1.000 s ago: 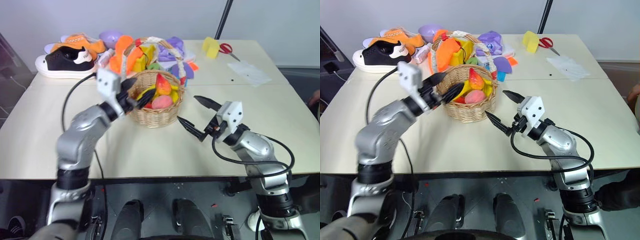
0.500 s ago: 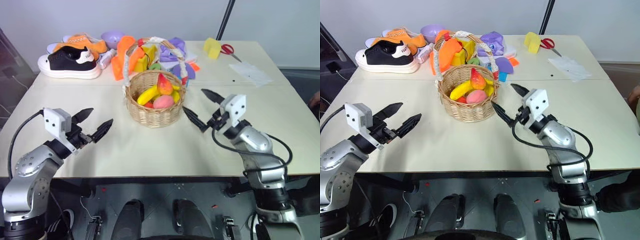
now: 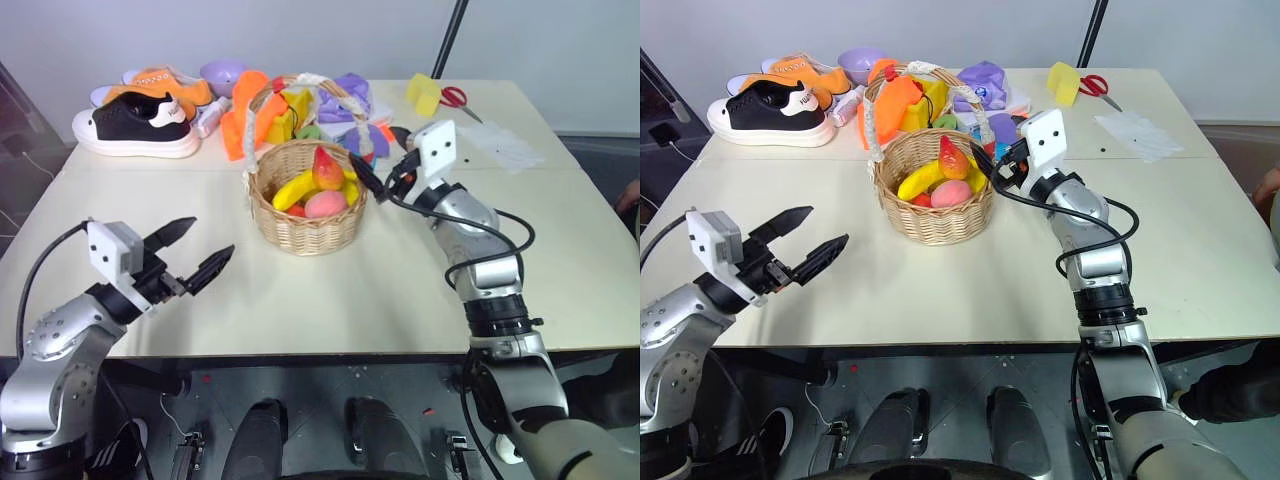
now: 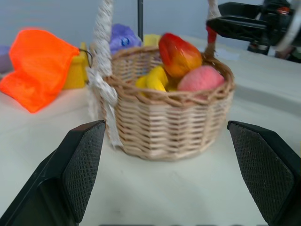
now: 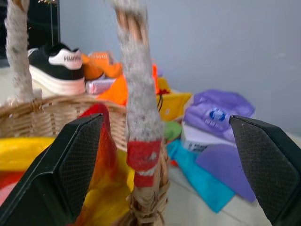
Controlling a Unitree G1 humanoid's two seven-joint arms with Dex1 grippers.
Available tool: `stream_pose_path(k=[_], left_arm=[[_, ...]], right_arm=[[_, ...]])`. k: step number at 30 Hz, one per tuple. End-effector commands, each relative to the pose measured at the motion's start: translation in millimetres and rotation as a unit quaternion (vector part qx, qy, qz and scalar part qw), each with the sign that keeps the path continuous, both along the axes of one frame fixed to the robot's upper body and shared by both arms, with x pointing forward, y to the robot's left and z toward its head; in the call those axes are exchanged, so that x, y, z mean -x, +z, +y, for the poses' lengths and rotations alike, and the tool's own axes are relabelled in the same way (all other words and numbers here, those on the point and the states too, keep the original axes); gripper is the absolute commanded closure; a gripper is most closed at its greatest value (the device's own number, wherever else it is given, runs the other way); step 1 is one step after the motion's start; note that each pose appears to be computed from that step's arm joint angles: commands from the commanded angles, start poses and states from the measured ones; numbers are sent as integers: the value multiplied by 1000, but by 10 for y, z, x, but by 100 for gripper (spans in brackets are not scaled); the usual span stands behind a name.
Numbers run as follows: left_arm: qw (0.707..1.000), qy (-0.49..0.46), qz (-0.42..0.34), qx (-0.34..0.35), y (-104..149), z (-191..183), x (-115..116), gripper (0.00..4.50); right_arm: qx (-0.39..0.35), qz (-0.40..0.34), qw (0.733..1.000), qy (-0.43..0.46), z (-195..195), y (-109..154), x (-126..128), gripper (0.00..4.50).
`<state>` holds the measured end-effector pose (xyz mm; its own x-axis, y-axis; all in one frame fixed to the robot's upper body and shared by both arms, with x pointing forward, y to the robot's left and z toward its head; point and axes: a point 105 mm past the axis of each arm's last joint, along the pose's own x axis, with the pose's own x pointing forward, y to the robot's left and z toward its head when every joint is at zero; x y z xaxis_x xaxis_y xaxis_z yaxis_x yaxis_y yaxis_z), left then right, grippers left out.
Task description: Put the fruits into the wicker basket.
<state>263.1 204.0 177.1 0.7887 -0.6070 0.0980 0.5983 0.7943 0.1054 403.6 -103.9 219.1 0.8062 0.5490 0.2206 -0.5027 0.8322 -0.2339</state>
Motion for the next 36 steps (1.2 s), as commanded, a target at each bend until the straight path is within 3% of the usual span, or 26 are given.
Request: stream_pose_path(k=[1, 4, 7, 11, 16, 22, 29, 36], left_arm=[[999, -2, -37, -5, 165, 29, 67, 6], [999, 0, -39, -4, 168, 10, 60, 0], [999, 0, -37, -2, 154, -8, 44, 0], [999, -2, -36, -1, 145, -21, 19, 0], [999, -9, -34, -2, 125, -42, -59, 0], [998, -45, -37, 2, 150, -145, -184, 0], [991, -127, -45, 2, 151, -437, -448, 0], [972, -226, -57, -7, 174, -824, -709, 0]], right_arm=[[-15, -23, 1000, 3, 58, 153, -16, 0], [-25, -13, 1000, 3, 72, 128, -34, 85], [-27, -10, 1000, 8, 80, 121, -28, 251], [-32, -12, 999, 9, 66, 146, -17, 435], [-44, -33, 998, 7, -34, 235, 52, 448], [-55, -85, 994, -34, -493, 483, 271, 448], [-25, -102, 979, -172, -1358, 529, 599, 448], [3, -102, 930, -352, -2130, 396, 999, 448]])
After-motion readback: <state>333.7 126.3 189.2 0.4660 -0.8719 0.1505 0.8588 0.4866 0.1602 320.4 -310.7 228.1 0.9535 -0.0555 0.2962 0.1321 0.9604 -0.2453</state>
